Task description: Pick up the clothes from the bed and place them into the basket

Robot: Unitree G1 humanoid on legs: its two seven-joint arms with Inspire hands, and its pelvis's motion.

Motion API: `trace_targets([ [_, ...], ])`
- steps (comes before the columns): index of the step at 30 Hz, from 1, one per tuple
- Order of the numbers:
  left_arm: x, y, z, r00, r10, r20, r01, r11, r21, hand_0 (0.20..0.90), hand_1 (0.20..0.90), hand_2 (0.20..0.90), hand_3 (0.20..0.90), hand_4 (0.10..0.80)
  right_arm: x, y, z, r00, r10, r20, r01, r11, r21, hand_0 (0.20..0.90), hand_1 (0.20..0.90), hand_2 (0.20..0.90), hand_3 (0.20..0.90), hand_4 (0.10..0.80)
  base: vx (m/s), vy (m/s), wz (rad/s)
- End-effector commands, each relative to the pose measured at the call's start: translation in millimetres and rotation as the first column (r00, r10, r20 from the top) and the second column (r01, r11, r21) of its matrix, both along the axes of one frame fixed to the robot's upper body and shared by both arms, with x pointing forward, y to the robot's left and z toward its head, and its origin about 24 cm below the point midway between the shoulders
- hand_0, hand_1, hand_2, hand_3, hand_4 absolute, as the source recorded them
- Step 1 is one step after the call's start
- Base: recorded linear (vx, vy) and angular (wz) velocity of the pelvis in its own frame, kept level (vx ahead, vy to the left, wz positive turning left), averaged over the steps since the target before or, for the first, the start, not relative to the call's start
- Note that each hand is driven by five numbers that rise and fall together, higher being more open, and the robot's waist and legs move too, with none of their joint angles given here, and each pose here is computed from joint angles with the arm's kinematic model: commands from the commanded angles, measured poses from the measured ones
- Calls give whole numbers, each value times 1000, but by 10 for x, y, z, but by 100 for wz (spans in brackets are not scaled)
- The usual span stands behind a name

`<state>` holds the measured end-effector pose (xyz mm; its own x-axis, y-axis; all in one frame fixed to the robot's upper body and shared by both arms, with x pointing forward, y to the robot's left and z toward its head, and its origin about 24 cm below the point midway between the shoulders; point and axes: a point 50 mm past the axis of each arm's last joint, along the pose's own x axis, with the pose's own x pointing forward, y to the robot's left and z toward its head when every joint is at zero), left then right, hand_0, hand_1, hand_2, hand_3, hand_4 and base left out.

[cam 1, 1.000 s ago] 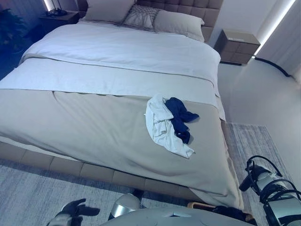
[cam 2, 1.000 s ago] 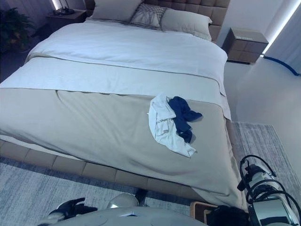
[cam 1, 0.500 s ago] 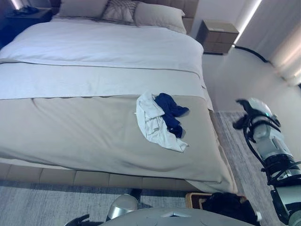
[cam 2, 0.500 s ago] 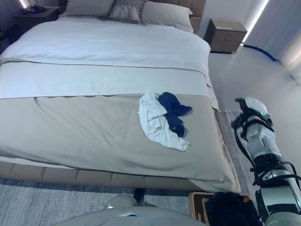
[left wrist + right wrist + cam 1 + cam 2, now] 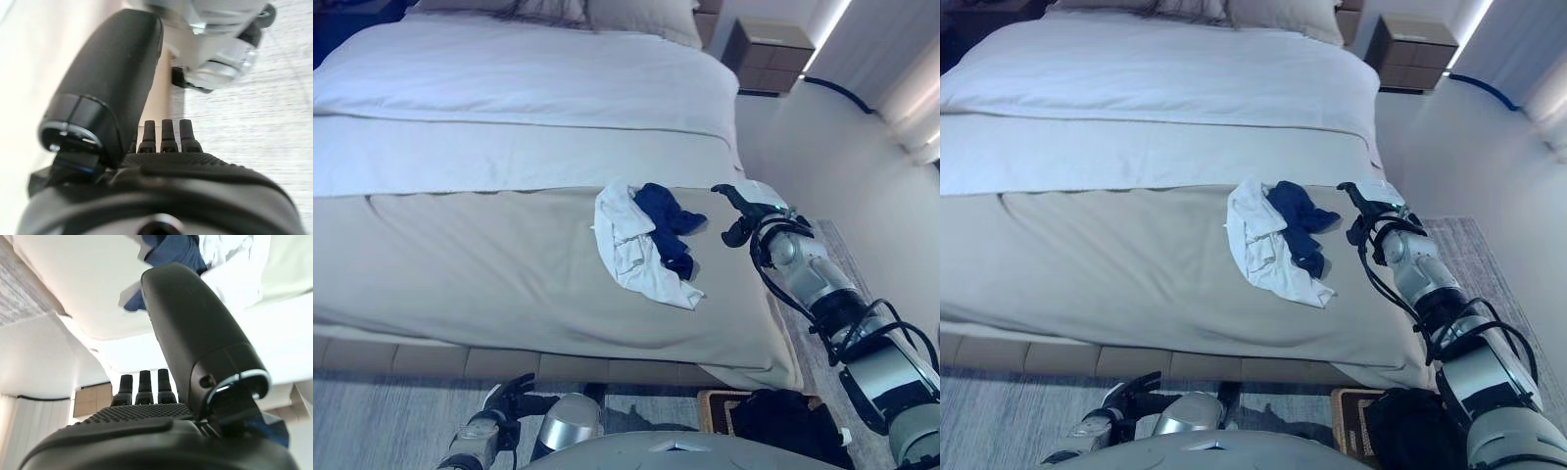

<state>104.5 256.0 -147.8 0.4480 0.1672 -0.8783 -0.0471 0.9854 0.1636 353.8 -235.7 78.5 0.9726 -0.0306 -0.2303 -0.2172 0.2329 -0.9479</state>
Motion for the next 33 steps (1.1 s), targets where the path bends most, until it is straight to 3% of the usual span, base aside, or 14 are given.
trace_targets([
  [1,-164,182,15,998,-35,-56,39,997,62,900,900,900,900,800,304,125,733,965,34,261,-17,998,-67,900,900,900,900,800,69,18,23],
  [6,-237,390,68,995,-42,-96,53,992,114,900,900,900,900,800,350,-4,577,986,-68,154,75,996,-40,900,900,900,900,800,92,-5,47],
  [10,-132,439,117,995,-80,-56,86,989,117,900,900,900,900,800,384,-91,521,979,-140,151,145,989,-27,900,900,900,900,800,16,-54,31],
  [18,111,262,137,989,-129,65,125,990,66,900,900,900,900,800,490,97,789,914,-157,373,165,986,13,900,900,900,900,800,-80,47,21],
  [23,246,148,150,983,-138,122,135,990,39,900,900,900,900,800,549,309,884,910,-101,402,127,991,-37,900,900,900,900,800,-100,24,1],
  [26,312,114,167,978,-145,150,141,989,35,900,900,900,900,800,574,331,849,937,-100,334,137,987,-88,900,900,900,900,800,-54,-13,1],
  [29,420,132,218,973,-154,173,150,988,39,900,900,900,900,800,566,209,684,978,-172,119,191,966,-176,900,900,900,900,800,-29,-30,4],
  [33,565,166,297,965,-176,195,168,984,55,900,900,900,900,800,479,-36,523,937,-322,-134,275,919,-281,900,900,900,900,800,-12,-75,8],
])
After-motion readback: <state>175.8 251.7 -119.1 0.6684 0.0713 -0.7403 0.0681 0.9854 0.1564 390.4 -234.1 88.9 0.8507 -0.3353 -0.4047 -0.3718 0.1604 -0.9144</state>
